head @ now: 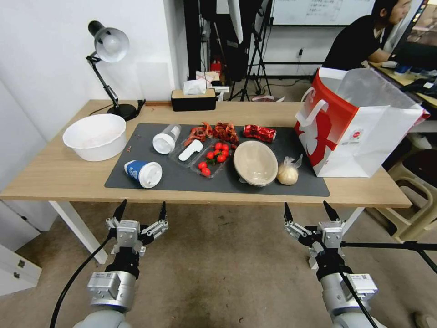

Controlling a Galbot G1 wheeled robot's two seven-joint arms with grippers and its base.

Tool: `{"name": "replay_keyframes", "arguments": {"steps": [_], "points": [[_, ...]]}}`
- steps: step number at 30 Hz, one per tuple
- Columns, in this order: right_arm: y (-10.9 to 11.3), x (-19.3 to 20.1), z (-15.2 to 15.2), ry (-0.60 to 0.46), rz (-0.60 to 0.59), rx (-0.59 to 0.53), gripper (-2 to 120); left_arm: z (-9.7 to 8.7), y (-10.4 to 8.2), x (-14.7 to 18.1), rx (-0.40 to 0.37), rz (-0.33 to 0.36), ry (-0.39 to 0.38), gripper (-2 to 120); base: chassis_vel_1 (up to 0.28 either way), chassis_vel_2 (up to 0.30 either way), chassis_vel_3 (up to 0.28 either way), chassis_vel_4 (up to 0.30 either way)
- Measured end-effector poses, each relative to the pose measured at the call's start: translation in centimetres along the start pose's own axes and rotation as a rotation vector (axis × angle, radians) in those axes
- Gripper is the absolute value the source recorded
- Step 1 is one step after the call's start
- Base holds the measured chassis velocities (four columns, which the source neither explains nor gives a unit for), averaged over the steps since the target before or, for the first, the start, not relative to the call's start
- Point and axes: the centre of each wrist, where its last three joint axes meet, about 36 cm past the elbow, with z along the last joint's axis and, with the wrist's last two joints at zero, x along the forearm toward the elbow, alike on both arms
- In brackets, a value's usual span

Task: Pick up the trash from the table and place it into the takeout bag.

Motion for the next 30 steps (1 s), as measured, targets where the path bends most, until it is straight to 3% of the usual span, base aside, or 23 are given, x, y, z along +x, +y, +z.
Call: {"name": "replay_keyframes", "arguments": {"steps": [27, 30], "points": [[-0.01, -0.05, -0.02, 0.001, 0.001, -0.002, 100, -0.04, 0.04, -0.08, 0.002, -0.001, 0.001, 100, 0.000, 0.000, 0.000, 0.000], [-0.26, -0.71, -0.32, 0.015, 0.012, -0.020, 100, -0.42, 0.47, -0.83, 0.022, -0.020, 0.033, 100, 0.000, 0.000, 0.000, 0.000]]}}
